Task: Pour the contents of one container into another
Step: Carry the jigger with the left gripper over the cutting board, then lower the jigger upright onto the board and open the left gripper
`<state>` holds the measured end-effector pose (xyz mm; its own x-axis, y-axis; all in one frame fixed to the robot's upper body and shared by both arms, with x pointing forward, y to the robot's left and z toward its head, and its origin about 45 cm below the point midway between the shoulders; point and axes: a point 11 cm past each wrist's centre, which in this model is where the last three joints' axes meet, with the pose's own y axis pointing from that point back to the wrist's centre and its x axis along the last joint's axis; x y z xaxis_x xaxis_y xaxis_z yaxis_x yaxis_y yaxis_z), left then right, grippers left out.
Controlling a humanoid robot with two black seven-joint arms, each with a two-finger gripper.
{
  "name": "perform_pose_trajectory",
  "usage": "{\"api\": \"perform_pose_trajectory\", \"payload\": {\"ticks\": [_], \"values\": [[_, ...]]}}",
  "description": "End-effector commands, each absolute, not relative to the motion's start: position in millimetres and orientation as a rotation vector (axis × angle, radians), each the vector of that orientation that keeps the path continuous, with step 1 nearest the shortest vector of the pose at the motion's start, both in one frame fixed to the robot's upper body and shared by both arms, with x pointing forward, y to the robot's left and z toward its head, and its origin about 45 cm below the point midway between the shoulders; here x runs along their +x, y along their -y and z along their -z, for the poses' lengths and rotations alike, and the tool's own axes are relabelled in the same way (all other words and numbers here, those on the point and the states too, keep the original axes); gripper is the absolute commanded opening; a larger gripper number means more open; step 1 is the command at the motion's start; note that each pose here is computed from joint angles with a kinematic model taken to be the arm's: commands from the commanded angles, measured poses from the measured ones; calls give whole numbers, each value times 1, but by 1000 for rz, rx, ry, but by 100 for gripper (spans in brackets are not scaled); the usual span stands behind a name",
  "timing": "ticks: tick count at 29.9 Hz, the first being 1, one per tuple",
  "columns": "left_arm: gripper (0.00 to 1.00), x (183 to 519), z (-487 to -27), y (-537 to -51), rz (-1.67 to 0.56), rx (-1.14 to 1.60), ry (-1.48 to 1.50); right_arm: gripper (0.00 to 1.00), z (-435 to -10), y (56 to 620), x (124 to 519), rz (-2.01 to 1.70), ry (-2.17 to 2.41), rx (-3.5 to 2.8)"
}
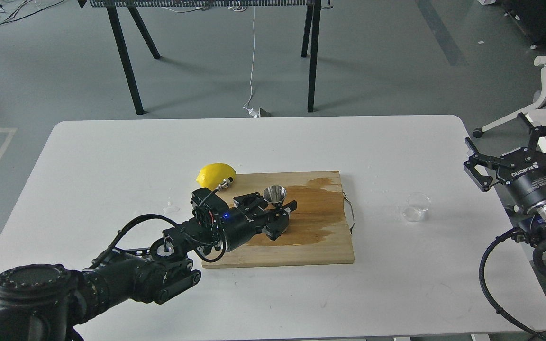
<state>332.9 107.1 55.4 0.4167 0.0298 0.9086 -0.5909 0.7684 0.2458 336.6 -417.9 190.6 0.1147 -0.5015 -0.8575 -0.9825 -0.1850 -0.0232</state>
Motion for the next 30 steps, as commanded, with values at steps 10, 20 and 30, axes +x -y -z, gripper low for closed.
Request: {"api": "perform_pose_trajectory", "payload": {"ticks": [10, 20, 30], "values": [[90, 326, -51, -106, -414, 596, 1068, 99, -189, 423, 333, -978, -1460, -1757], [90, 315, -52, -94, -405, 549, 1044, 99, -187, 424, 331, -982, -1466, -1755], [90, 311, -48, -96, -405, 557, 1034, 99, -186, 423, 330, -986, -1467, -1753]]}}
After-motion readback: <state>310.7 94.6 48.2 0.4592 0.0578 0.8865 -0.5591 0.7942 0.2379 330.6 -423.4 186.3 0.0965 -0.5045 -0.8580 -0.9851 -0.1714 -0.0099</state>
